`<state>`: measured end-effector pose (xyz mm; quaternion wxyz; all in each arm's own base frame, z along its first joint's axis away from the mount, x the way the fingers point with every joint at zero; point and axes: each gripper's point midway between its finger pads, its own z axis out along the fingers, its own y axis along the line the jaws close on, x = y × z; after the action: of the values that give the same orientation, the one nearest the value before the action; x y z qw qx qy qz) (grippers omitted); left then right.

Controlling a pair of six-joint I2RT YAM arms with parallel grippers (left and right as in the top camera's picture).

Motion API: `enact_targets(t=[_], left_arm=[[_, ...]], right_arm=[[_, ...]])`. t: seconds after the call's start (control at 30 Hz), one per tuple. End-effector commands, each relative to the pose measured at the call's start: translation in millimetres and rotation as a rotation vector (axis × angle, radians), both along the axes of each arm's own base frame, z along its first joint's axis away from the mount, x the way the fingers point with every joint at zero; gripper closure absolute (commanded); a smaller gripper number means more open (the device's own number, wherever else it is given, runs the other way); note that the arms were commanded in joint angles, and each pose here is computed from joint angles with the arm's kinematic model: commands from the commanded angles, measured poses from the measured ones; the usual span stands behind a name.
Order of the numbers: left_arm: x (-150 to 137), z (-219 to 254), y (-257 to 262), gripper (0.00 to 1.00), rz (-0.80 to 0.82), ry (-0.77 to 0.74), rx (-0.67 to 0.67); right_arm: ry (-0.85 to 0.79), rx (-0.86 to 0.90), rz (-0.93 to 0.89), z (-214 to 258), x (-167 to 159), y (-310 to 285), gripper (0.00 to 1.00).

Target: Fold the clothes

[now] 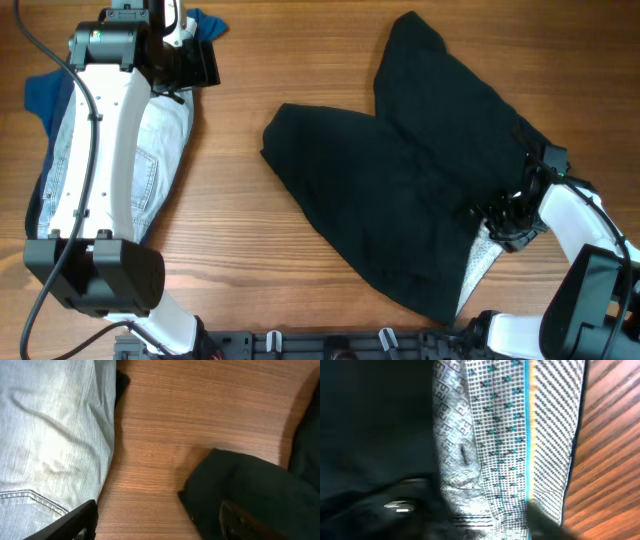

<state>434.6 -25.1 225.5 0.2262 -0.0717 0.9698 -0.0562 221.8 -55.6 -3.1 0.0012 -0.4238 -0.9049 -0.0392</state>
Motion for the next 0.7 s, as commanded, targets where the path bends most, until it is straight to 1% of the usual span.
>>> enact_targets(t=[0.0,0.1,0.17,0.3,0.37,0.43,0.47,0.5,0.57,0.6,0.63,0.67], left_arm=[[0,2,-4,0.22,-0.028,-0.005,-0.005],[0,2,-4,0.22,-0.028,-0.005,-0.005],[0,1,-4,0.22,-0.028,-0.004,-0.005],[0,2,-4,0.22,-0.028,-0.005,-0.005],[1,2,-4,0.22,-0.028,-0.008,-0.005],[2,2,-4,0.22,-0.028,-0.013,-0.006],[3,3,-4,0.22,-0.028,-0.016,-0.006],[3,3,-4,0.22,-0.028,-0.016,-0.006],[2,2,-4,0.22,-0.028,-0.015,-0.006],[2,2,-4,0.22,-0.027,-0.015,-0.006],[3,2,-4,0.22,-0.028,-0.015,-0.006],[3,2,-4,0.22,-0.028,-0.015,-0.006]], right_arm=[[0.028,0.008,0.000,3,0,0,0.14],[-0.034,-0.012,0.019,26,15,-4,0.13],[-0.090,-0.030,0.027,50,24,-7,0.13],[-0.208,-0.061,0.061,92,32,-8,0.12],[-0.318,-0.024,0.146,108,45,3,0.16],[-0.350,-0.017,0.186,108,54,8,0.32],[-0.343,-0.021,0.190,104,55,8,0.34],[-0.329,-0.019,0.193,100,55,9,0.34],[-0.275,-0.004,0.200,87,52,11,0.25],[-0.239,0.010,0.201,77,51,12,0.24],[-0.209,0.022,0.201,68,50,12,0.25],[-0.183,0.032,0.204,59,51,13,0.29]])
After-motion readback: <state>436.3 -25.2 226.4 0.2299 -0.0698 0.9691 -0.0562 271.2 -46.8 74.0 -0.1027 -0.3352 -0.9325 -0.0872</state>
